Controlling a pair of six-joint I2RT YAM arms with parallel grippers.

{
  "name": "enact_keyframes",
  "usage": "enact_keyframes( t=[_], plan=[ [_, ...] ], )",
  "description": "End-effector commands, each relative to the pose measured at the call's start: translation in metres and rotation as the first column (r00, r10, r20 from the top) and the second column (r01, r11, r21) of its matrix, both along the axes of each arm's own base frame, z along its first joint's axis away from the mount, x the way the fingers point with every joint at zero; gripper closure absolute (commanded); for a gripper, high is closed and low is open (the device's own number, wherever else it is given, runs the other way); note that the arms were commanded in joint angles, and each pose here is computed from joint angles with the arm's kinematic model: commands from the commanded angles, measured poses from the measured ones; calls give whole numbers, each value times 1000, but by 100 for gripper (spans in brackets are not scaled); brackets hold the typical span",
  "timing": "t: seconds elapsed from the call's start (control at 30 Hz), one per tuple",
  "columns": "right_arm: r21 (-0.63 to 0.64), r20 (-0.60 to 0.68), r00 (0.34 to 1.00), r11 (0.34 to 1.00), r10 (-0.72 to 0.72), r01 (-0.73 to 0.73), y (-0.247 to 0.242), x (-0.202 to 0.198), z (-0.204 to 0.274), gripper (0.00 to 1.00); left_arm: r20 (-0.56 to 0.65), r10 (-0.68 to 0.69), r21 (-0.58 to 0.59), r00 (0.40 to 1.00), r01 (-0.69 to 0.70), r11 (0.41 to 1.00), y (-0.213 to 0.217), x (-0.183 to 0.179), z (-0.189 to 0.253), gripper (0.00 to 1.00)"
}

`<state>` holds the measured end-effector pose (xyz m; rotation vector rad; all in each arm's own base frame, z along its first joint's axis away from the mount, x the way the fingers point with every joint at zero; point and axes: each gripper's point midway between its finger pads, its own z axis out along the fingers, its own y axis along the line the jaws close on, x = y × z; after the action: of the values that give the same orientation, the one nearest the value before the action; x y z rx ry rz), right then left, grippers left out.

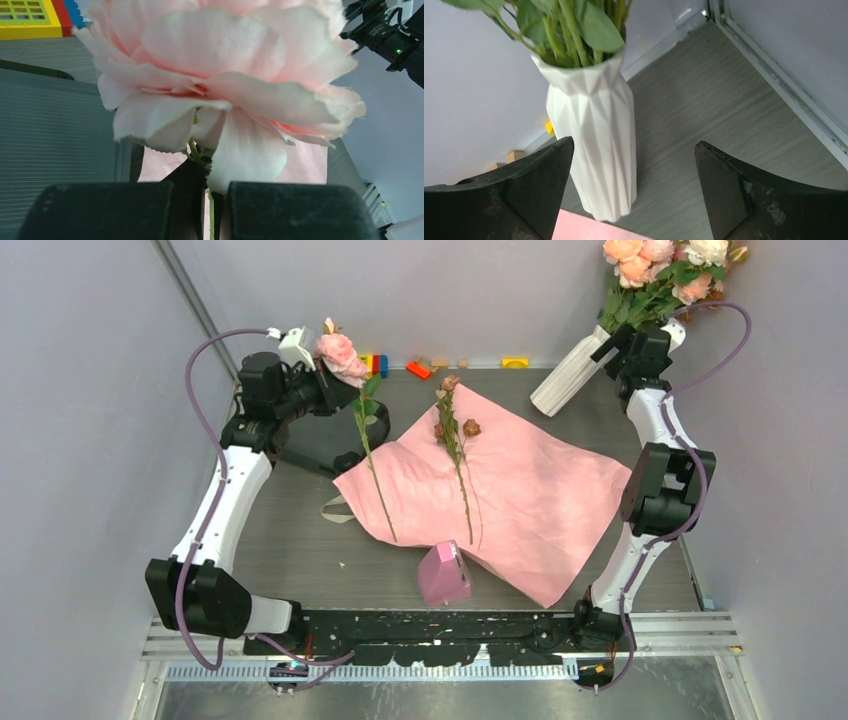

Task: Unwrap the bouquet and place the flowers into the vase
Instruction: Adjust the vase at the center of the board.

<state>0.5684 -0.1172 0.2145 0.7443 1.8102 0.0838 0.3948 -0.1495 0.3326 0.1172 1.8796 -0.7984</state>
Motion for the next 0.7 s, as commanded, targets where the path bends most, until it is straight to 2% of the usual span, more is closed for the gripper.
enact_keyframes(
  t=[0.0,0.23,0.67],
  plan=[
    [-57,206,976,996,76,-66,-4,33,66,4,19,9,29,1000,-9,1000,6,9,-4,100],
    [-45,238,957,986,166,-160,5,54,67,3,-14,15,18,1000,-15,1000,8,15,-16,100],
    [-50,140,976,986,165,-160,-5,80,35,4,-20,18,12,1000,-17,1000,10,15,-20,100]
  ],
)
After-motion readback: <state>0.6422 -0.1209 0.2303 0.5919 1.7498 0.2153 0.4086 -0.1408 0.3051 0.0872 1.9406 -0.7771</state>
